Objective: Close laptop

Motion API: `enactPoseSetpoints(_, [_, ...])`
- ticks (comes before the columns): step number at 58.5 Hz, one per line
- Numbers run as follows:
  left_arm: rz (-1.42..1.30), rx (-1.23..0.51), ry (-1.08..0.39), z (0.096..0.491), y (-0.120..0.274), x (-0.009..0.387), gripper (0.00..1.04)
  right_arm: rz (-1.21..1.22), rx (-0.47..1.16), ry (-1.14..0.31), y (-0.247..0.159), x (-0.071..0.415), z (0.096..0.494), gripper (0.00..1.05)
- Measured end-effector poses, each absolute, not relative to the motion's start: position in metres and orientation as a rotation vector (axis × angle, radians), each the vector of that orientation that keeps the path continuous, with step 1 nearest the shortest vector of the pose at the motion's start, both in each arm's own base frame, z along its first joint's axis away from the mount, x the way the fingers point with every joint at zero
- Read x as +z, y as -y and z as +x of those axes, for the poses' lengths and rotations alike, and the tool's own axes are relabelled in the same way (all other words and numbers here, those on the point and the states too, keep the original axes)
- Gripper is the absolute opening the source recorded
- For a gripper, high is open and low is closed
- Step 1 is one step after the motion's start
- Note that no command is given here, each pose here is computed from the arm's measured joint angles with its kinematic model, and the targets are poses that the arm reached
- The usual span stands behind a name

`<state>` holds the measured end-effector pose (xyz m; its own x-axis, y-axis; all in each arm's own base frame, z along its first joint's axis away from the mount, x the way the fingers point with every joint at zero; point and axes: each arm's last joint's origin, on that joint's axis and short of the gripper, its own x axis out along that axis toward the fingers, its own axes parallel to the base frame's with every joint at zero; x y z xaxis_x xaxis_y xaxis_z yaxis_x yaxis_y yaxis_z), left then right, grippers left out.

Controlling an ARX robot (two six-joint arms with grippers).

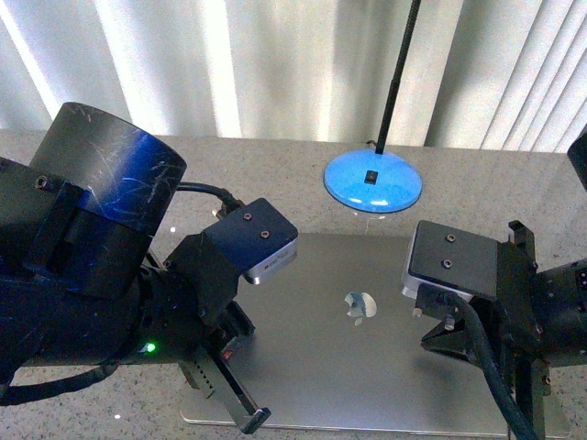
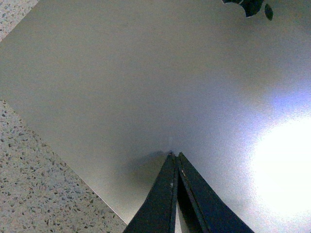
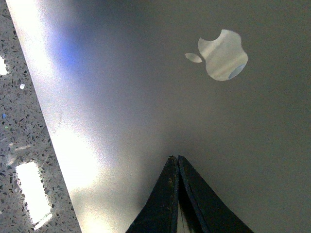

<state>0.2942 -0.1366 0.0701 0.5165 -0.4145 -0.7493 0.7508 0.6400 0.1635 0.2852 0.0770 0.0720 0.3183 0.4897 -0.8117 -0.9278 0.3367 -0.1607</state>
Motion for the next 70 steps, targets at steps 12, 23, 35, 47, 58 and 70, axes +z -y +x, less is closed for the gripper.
enactPoseSetpoints(12, [0.492,-0.738,-0.733,0.295,0.132,0.068,0.04,-0.694,1.041,-0.755,-0.079,0.066,0.284,0.03])
enactPoseSetpoints(23, [0.452,-0.701,-0.726,0.294,0.125,0.066,0.04,-0.672,1.022,-0.735,-0.082,0.065,0.283,0.03])
enactPoseSetpoints(35, [0.32,-0.521,-0.629,0.296,0.106,0.079,0.08,-0.606,0.837,-0.583,-0.084,0.086,0.291,0.03])
enactPoseSetpoints(47, [0.236,-0.46,-0.582,0.3,0.1,0.094,0.4,-0.416,0.646,-0.447,-0.085,0.127,0.306,0.33])
enactPoseSetpoints(58, [0.161,-0.153,-0.359,0.282,0.09,0.078,0.25,-0.255,0.171,-0.265,-0.076,0.106,0.289,0.29])
enactPoseSetpoints(70, [0.06,-0.006,-0.136,0.258,0.061,0.102,0.04,-0.045,-0.001,-0.001,-0.046,0.137,0.251,0.03])
